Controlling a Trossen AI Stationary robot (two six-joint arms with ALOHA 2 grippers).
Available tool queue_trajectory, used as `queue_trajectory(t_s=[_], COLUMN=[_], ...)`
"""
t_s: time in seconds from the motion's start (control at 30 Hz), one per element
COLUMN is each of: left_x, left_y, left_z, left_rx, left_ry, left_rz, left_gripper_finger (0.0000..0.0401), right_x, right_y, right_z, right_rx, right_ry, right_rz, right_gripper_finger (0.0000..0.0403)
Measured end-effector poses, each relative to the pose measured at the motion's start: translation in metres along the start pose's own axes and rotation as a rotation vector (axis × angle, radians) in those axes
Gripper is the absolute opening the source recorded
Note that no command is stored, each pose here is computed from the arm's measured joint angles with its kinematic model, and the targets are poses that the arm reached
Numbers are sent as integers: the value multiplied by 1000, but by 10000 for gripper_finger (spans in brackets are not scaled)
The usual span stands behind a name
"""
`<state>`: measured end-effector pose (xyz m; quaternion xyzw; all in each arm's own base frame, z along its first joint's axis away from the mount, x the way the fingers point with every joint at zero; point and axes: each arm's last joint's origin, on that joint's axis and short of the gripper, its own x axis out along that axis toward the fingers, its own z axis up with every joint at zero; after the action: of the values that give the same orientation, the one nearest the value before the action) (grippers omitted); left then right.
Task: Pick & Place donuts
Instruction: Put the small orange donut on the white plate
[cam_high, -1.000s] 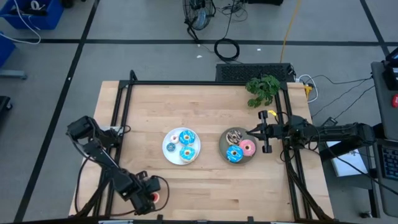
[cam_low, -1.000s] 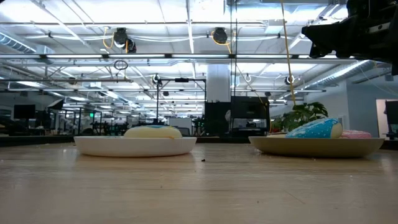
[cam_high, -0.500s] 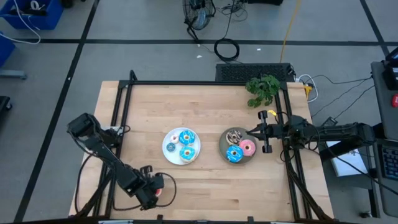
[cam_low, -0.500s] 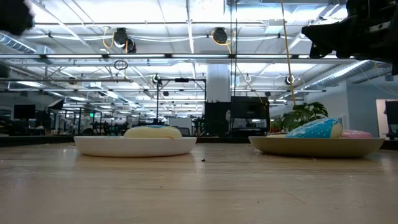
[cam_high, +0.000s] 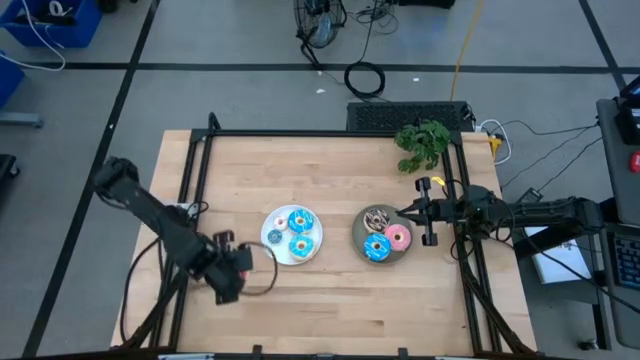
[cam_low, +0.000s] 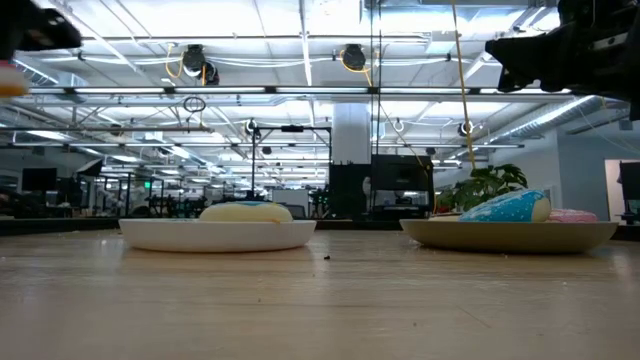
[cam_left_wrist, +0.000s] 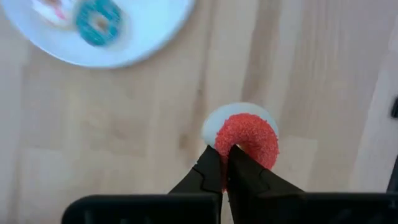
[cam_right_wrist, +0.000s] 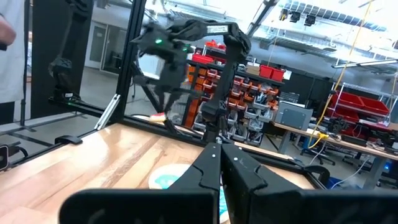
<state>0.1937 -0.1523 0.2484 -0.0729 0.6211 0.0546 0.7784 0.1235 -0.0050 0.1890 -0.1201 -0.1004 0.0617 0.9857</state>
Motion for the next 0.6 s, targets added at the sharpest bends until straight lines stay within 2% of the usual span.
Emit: queue_trajectory(t_s=[0.17,0.3,0.43,0.6], left_x=[-21,-25,-15,14], left_y=[30,54,72,86], left_z=[9,21,45,72], left_rx=[8,1,0,71], left_ry=[-73,-102,-109,-54], left_rz=[12,65,61,76], left_gripper_finger=[14,7,10,7], right_x=[0,0,0,0], right_y=[0,0,0,-1], right_z=[0,1,2,2], right_rx=[-2,-10,-13,-7], right_ry=[-4,-11,-17,-16], right_rz=[-1,-4,-7,-9], right_gripper_finger=[0,0,0,0])
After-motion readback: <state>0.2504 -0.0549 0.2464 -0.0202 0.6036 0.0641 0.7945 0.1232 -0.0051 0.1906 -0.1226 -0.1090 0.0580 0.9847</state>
